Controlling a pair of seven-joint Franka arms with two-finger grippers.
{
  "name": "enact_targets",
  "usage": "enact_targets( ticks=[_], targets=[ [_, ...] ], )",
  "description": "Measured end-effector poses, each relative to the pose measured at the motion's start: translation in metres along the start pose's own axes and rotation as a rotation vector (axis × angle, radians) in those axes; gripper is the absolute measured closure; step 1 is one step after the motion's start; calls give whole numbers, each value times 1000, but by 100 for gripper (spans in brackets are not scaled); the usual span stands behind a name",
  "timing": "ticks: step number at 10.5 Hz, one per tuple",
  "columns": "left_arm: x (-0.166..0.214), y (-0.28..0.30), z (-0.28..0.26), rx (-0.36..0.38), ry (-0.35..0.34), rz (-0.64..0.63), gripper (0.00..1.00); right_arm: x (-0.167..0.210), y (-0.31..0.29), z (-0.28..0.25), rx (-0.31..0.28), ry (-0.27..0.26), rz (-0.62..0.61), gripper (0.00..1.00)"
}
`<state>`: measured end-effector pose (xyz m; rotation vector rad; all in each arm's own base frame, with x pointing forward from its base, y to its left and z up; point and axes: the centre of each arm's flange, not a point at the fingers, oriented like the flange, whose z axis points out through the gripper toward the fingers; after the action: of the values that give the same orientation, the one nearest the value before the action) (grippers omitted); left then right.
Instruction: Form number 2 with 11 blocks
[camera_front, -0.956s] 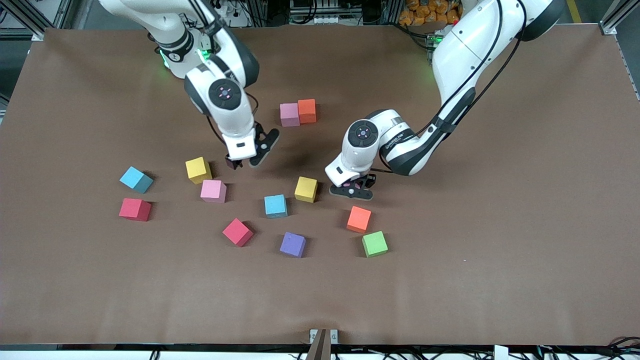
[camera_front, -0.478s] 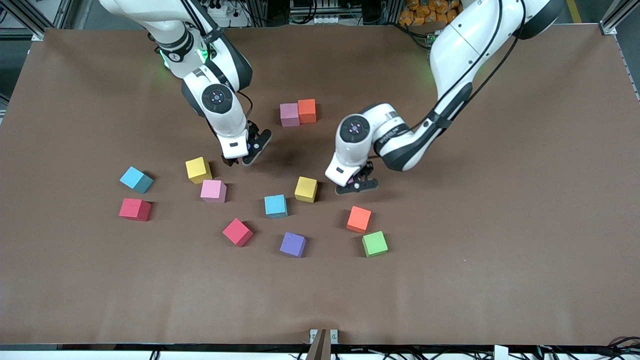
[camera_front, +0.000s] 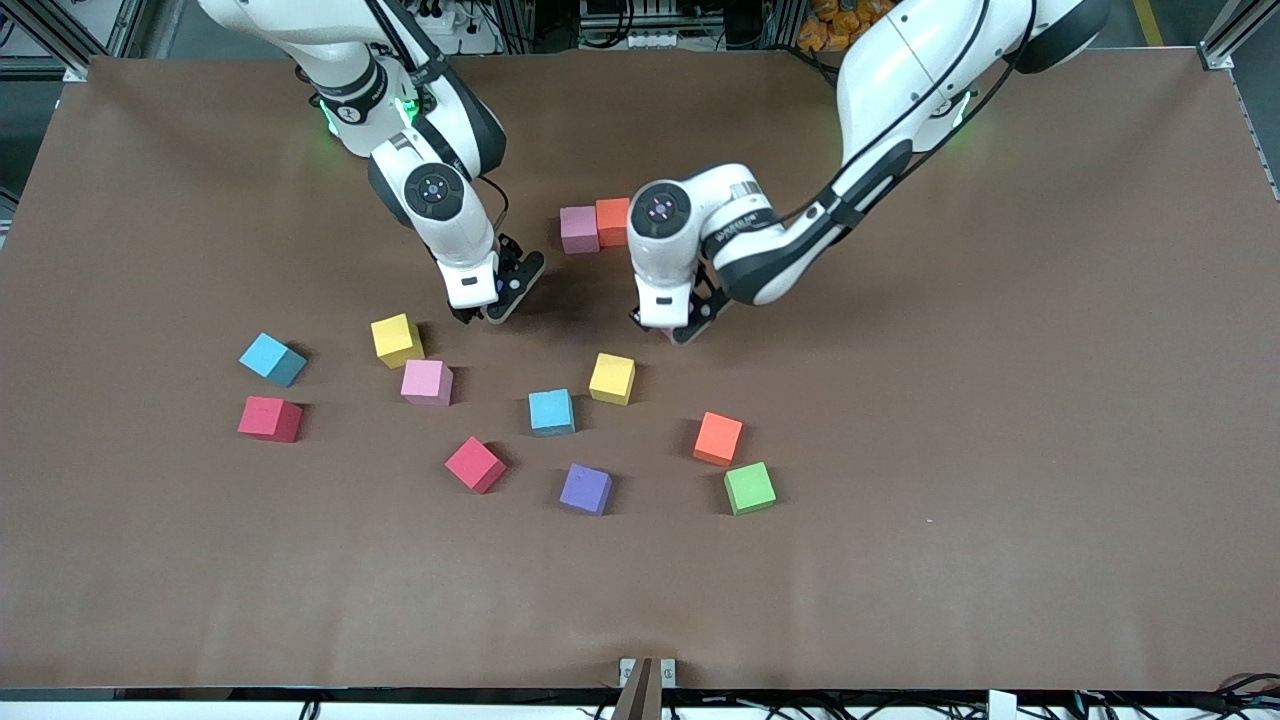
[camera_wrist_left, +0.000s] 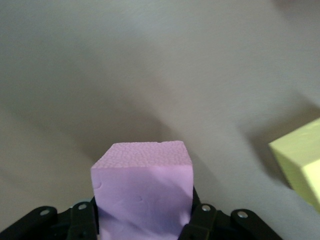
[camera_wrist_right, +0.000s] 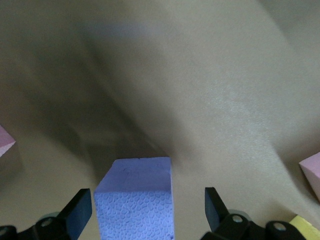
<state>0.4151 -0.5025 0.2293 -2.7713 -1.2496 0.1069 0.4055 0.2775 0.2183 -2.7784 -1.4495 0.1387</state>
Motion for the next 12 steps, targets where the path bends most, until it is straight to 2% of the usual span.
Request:
enact_targets(
  ticks=[2,4,6,7,10,12],
  targets=[
    [-4,-18,6,37,19,-150,41,-2,-1,3,1,6,2,0],
    [7,-31,1,59,15,-291,41,-5,-3,6,-1,17,2,1],
    [12,-35,-5,56,21,-451,41,-7,-4,8,-2,20,2,31],
    [10,-36,-5,56,21,-523,41,-6,-3,6,-4,24,3,40],
    [-6,-40,-2,41,8,-703,41,-6,-3,5,-4,29,44,42],
    [-25,-48,5,48,8,-698,41,-2,-2,0,-7,44,163,42]
  ],
)
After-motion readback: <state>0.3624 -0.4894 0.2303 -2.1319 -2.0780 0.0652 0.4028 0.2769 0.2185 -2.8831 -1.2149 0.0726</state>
